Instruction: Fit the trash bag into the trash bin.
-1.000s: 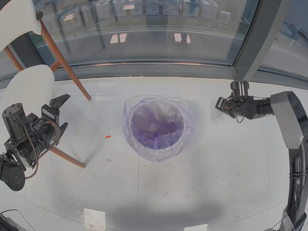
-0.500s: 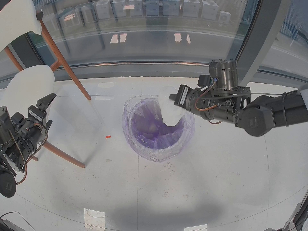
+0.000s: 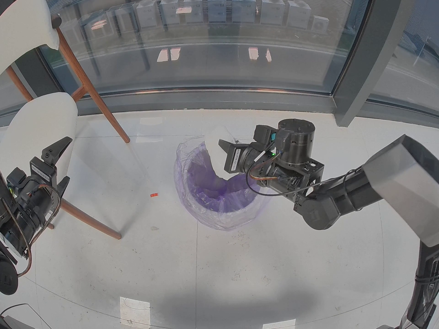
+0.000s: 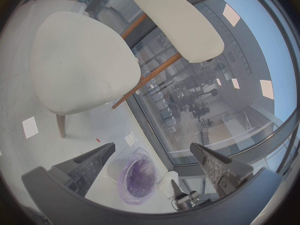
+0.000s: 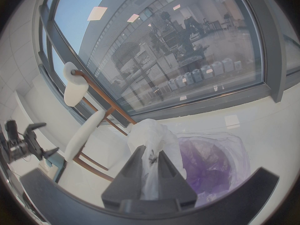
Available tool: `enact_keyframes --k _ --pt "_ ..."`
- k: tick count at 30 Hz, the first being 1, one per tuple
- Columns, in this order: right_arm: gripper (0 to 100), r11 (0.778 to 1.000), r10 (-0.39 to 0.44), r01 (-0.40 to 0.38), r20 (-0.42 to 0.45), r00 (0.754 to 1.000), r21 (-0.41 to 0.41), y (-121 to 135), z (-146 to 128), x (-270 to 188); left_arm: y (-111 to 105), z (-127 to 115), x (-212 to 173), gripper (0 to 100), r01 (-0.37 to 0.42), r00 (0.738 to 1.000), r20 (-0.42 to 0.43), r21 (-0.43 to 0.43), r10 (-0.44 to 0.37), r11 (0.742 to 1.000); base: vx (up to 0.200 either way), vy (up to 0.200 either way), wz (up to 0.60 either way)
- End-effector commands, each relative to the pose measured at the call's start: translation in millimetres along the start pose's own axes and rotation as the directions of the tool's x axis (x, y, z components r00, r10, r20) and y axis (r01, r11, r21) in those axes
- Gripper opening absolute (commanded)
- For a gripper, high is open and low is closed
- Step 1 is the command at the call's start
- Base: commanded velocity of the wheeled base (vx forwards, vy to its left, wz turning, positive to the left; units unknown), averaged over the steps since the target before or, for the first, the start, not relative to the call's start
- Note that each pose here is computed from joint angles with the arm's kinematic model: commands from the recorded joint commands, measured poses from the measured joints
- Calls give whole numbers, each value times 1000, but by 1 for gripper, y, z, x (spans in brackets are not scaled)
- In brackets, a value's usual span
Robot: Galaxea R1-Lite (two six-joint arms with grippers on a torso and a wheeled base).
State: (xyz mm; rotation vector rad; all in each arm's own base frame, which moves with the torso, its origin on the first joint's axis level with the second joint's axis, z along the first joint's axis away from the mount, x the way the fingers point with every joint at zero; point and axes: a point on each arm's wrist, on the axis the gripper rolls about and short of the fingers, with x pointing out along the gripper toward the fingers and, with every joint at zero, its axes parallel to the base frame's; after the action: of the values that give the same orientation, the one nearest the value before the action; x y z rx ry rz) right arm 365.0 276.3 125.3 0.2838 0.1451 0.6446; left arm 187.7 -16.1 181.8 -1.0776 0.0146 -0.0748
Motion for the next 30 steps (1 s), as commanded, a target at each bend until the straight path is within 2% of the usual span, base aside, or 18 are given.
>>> enact_keyframes --k 1,3,17,21,30 --pt "0 999 -42 41 -29 999 -19 -33 -42 22 1 -1 -3 100 -3 1000 -1 -31 3 1000 0 0 0" --pt "0 998 -55 55 -9 998 -19 -47 -55 33 0 0 -3 100 2 1000 2 -72 -2 997 0 0 0" --pt "0 998 -57 57 3 998 -19 -60 -89 63 2 0 -3 100 -5 1000 3 -78 5 997 0 0 0" --pt "0 997 -69 68 -22 997 -21 -66 -105 65 2 0 -4 100 -5 1000 3 -80 5 997 0 0 0" --pt "0 998 -66 67 16 998 -21 -72 -107 78 2 0 -4 100 -4 1000 4 -78 4 997 0 0 0"
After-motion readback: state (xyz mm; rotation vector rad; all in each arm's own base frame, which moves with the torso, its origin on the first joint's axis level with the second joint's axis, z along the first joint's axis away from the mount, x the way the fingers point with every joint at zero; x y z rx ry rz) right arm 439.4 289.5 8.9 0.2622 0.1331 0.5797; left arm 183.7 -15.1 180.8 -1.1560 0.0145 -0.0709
